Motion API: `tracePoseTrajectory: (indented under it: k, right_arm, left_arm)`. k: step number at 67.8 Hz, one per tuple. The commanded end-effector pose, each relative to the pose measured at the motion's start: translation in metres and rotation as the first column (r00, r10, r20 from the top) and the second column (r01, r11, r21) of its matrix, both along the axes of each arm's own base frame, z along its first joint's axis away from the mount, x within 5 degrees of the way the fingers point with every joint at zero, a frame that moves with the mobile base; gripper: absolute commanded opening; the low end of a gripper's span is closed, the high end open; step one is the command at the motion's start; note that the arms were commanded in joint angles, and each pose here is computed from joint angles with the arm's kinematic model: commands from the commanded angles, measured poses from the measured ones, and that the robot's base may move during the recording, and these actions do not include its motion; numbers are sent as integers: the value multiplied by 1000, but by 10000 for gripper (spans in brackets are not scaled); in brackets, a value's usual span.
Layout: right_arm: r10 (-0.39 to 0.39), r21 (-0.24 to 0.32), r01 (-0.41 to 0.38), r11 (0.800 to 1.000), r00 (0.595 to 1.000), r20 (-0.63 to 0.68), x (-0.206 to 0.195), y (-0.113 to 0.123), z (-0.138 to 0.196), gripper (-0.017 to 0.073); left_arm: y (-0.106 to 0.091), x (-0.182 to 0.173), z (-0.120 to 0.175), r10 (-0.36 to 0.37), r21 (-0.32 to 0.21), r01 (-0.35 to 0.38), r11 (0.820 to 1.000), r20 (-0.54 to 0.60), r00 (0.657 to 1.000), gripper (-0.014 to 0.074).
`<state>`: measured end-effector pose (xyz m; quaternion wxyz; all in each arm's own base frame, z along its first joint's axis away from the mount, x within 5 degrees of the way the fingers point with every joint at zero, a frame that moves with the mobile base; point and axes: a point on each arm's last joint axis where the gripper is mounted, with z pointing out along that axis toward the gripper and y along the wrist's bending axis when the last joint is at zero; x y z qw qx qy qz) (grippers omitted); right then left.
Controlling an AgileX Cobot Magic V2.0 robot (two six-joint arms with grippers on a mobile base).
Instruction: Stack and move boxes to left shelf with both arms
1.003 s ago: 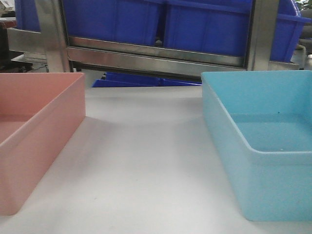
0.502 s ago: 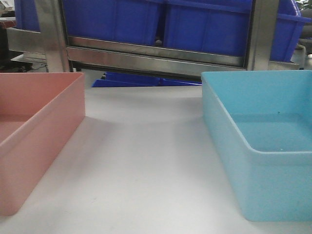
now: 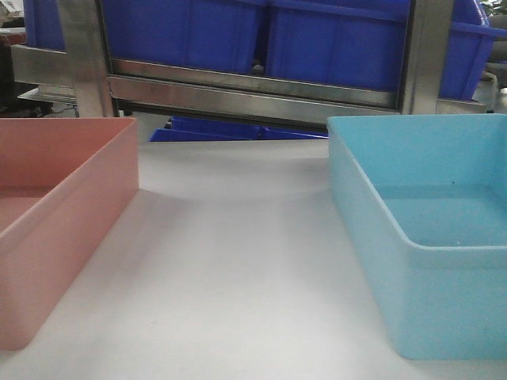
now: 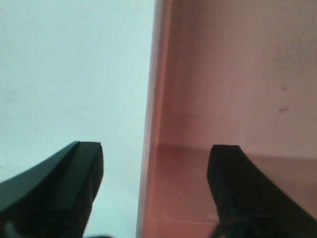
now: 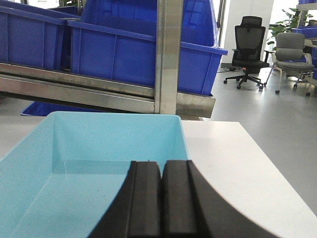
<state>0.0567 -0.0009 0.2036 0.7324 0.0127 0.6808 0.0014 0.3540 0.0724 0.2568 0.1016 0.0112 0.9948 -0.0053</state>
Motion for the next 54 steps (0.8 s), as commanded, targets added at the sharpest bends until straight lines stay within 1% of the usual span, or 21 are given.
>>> tracePoseTrajectory:
  k: [1,5,11,19,22,26,29,35,38,42,48,54]
  right_arm:
    - [0,-17,1,1000,995,96,-1,0,10,56]
    - [0,-17,1,1000,995,96,-1,0,10,56]
    - [0,-17,1,1000,995,96,-1,0,10,56]
    - [0,-17,1,1000,995,96,-1,0,10,56]
    - [0,-17,1,1000,995,96,-1,0,10,56]
    - [0,-17,1,1000,995,96,-1,0,10,56]
    - [0,-17,1,1000,995,96,-1,0,10,56]
    - [0,-17,1,1000,995,96,-1,0,10,56]
    - [0,-17,1,1000,995,96,-1,0,10,56]
    - [0,-17,1,1000,995,96,-1,0,10,56]
    - [0,-17,1,1000,995,96,-1,0,10,56]
    - [0,-17,1,1000,995,96,-1,0,10,56]
  left_arm:
    - [1,6,10,0,3,0,1000,59,998,356]
    - [2,11,0,1,-1,-1,1000,37,999,326]
    - [4,15,-12,-2,0,2,1000,4,1000,250]
    - [5,18,-23,-4,1,4,1000,-23,1000,115]
    - [6,19,-25,-5,4,5,1000,-29,1000,41]
    - [6,19,-25,-5,4,5,1000,-29,1000,-24]
    - [6,19,-24,-5,4,5,1000,-27,1000,-7]
    - [6,21,-20,9,2,-9,1000,-15,1000,-8]
    - [5,21,-17,20,-14,-20,1000,-19,1000,-8]
    - [3,21,-11,41,-40,-41,998,-19,999,-9]
    - [-4,19,1,84,-100,-85,991,-18,996,-8]
    - [-15,15,12,78,-153,-78,985,-8,997,-8]
